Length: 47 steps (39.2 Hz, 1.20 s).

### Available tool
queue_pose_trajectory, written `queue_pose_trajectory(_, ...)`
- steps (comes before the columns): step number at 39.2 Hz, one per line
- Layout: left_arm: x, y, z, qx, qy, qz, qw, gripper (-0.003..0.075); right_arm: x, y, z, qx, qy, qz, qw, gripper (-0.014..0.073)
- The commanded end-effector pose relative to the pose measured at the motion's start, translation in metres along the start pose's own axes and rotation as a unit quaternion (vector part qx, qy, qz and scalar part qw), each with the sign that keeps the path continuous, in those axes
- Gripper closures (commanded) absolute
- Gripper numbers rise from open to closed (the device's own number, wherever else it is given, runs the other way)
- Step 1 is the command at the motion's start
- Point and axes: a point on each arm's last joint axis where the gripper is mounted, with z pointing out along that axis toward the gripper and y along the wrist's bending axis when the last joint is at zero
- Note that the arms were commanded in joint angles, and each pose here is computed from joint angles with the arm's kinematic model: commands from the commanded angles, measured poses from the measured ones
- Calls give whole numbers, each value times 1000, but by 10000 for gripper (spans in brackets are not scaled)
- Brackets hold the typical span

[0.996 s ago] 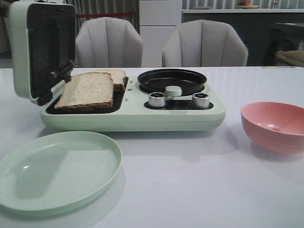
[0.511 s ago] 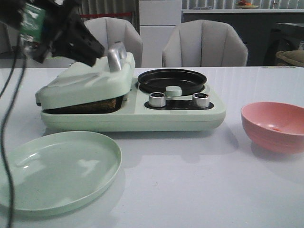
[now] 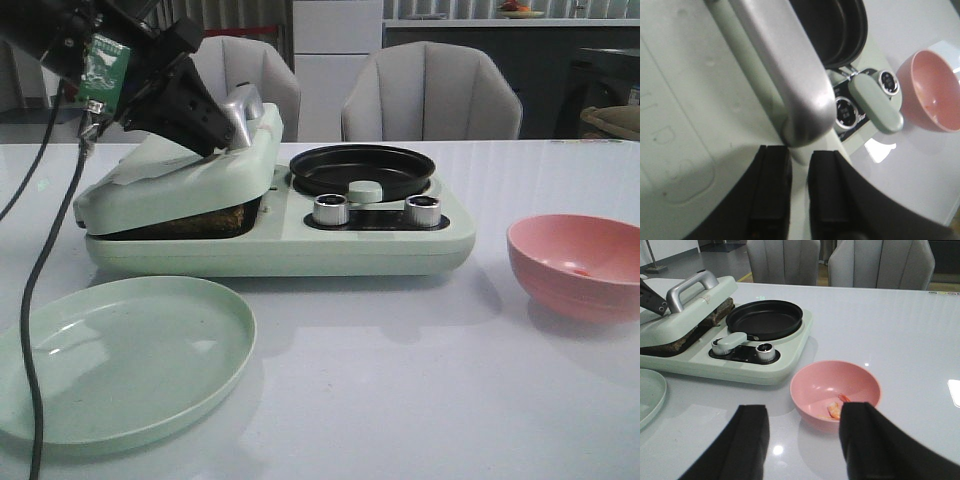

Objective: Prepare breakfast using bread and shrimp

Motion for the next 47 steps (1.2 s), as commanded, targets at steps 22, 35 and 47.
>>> queue_pose_trajectory(22,-17,-90,-199,-366,-97,88,921,494,-15,0,-2,4,-47,3,999,160)
queue_pose_trajectory(35,45,-134,-237,-339,-208,109,911,494,-15,0,-2,4,-47,3,999,160)
queue_pose_trajectory(47,129,-153,-246,-311,-370,152,862,494,-15,0,-2,4,-47,3,999,160)
